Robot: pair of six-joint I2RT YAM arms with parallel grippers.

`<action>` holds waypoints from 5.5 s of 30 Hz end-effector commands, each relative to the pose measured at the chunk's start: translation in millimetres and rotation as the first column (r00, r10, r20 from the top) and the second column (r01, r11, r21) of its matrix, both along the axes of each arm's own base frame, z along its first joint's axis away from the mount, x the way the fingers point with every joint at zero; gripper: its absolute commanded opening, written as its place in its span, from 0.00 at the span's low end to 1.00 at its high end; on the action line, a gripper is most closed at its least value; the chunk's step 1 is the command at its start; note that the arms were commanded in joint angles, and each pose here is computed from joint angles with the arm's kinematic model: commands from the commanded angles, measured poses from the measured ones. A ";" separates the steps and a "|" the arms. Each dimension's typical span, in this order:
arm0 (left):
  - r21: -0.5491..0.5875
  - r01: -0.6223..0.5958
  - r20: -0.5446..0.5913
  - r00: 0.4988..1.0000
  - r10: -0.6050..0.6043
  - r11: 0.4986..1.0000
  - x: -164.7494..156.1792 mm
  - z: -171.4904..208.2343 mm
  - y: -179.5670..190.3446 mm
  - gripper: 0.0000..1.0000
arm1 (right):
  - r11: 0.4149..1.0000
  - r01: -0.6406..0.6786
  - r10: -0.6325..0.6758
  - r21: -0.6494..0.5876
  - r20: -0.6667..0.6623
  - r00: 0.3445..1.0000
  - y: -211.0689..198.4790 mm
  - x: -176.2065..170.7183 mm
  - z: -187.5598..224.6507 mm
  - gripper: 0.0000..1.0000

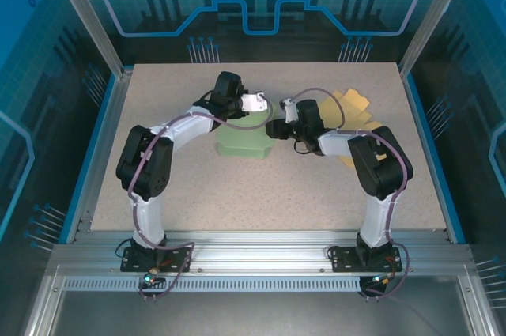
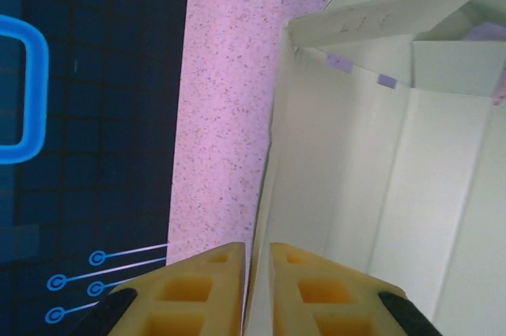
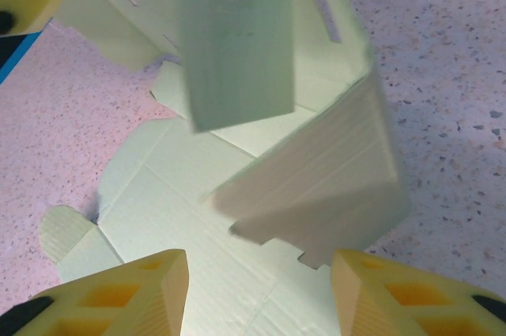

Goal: Fold the paper box

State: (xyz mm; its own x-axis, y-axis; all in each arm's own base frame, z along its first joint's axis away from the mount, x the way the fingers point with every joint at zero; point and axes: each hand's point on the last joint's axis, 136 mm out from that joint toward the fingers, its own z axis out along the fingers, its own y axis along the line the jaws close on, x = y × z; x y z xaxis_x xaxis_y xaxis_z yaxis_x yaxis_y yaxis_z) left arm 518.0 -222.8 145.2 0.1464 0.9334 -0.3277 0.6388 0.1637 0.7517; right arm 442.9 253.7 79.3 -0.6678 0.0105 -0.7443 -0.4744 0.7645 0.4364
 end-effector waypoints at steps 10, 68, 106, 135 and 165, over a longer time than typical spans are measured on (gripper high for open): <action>0.015 0.003 0.190 0.982 -0.006 1.000 34.9 -15.3 -0.8 0.08 | 0.987 0.067 -0.058 0.147 -0.062 0.996 -25.1 8.1 44.1 0.52; -0.041 0.019 0.268 0.963 -0.007 0.999 36.5 -36.3 1.7 0.08 | 0.971 -0.108 0.158 0.214 -0.232 0.960 18.1 50.4 -17.2 0.56; -0.137 0.062 0.245 0.969 -0.026 0.989 21.1 -32.8 -10.0 0.07 | 0.988 0.142 -0.152 -0.062 -0.196 0.969 6.5 93.6 -31.3 0.58; -0.174 0.074 0.153 0.987 -0.047 0.982 19.9 -47.0 -13.6 0.08 | 0.991 0.063 -0.083 -0.114 -0.179 0.980 19.0 110.3 -31.0 0.50; -0.217 0.039 0.159 0.987 -0.004 0.975 -13.6 -33.5 -34.9 0.06 | 0.995 0.007 -0.014 -0.101 -0.069 0.998 9.7 20.4 0.8 0.46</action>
